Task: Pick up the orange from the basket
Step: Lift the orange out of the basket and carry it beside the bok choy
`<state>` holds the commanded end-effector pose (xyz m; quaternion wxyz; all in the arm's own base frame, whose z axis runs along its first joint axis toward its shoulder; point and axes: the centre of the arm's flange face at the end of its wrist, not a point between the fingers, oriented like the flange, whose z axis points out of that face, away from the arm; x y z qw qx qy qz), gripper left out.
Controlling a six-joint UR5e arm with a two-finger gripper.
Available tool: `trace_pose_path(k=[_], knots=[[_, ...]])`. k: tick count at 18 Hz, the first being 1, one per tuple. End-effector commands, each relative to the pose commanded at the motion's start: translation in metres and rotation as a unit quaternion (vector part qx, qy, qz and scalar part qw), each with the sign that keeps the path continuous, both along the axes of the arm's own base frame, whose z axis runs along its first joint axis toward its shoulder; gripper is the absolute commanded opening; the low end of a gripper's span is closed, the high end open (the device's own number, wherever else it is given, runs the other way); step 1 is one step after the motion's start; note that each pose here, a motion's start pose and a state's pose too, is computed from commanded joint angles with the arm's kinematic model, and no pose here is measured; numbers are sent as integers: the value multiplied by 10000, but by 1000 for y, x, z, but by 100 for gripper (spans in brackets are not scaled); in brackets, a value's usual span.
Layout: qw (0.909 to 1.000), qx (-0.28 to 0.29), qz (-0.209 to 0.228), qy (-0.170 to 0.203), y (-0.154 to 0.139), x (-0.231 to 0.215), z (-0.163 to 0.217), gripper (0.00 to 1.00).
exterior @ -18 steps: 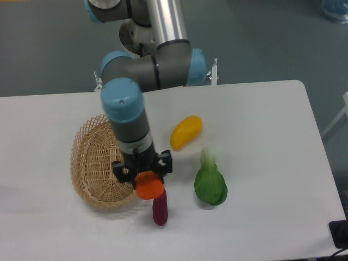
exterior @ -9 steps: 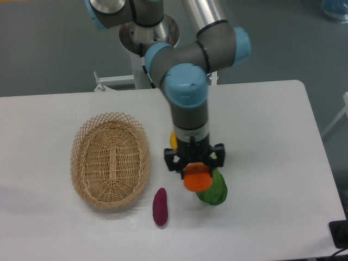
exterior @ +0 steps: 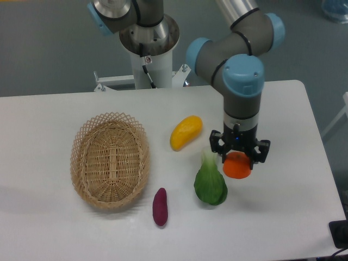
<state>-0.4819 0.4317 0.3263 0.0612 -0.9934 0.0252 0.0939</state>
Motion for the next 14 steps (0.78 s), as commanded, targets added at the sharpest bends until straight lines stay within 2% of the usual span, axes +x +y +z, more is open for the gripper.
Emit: trace_pose_path(k=[6,14], knots=[[9989,-209,-408,-100,-18,-22,3,60],[9988,-277,-386,-69,-19,-26,2,60]])
